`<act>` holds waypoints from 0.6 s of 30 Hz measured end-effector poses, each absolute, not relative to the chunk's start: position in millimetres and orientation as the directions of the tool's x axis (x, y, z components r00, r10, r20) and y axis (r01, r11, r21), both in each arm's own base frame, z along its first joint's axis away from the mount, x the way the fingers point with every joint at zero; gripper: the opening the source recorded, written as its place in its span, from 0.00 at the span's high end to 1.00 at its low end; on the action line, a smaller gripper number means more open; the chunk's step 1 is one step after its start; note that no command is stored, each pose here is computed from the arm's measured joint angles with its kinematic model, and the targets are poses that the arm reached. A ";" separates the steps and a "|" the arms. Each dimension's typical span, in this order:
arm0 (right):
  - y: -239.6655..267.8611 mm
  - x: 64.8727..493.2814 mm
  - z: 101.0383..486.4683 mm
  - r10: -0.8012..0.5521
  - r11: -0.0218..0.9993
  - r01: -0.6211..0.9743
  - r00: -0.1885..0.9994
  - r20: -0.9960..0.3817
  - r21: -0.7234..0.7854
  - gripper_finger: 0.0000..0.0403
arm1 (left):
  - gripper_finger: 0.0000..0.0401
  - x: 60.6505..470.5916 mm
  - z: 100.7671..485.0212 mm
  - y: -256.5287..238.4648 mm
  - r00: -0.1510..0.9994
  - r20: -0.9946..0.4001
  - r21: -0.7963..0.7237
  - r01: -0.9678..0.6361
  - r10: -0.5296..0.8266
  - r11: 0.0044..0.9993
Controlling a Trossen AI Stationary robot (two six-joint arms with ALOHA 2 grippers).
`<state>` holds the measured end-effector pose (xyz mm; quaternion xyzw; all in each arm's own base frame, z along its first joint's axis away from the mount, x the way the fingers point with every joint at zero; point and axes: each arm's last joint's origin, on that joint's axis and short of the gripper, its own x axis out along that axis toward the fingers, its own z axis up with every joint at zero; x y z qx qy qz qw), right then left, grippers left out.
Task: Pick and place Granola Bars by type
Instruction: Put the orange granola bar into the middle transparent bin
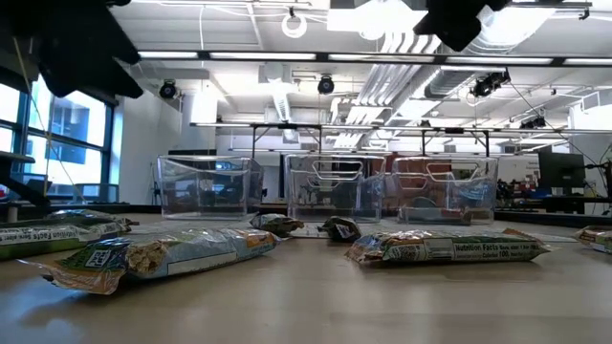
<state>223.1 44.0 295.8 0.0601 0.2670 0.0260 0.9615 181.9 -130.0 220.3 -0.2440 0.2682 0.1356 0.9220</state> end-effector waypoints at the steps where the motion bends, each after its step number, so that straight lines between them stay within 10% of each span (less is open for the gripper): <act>1: 45.8 224.2 294.1 0.079 0.992 -0.014 0.852 -0.518 0.128 0.65 | 0.49 182.7 220.5 -130.7 0.826 -0.553 -0.390 -0.375 0.112 0.841; 18: 74.1 256.5 247.1 -0.023 0.999 0.032 0.762 -0.647 0.003 0.65 | 0.49 187.3 192.5 -133.7 0.740 -0.639 -0.267 -0.470 0.211 0.841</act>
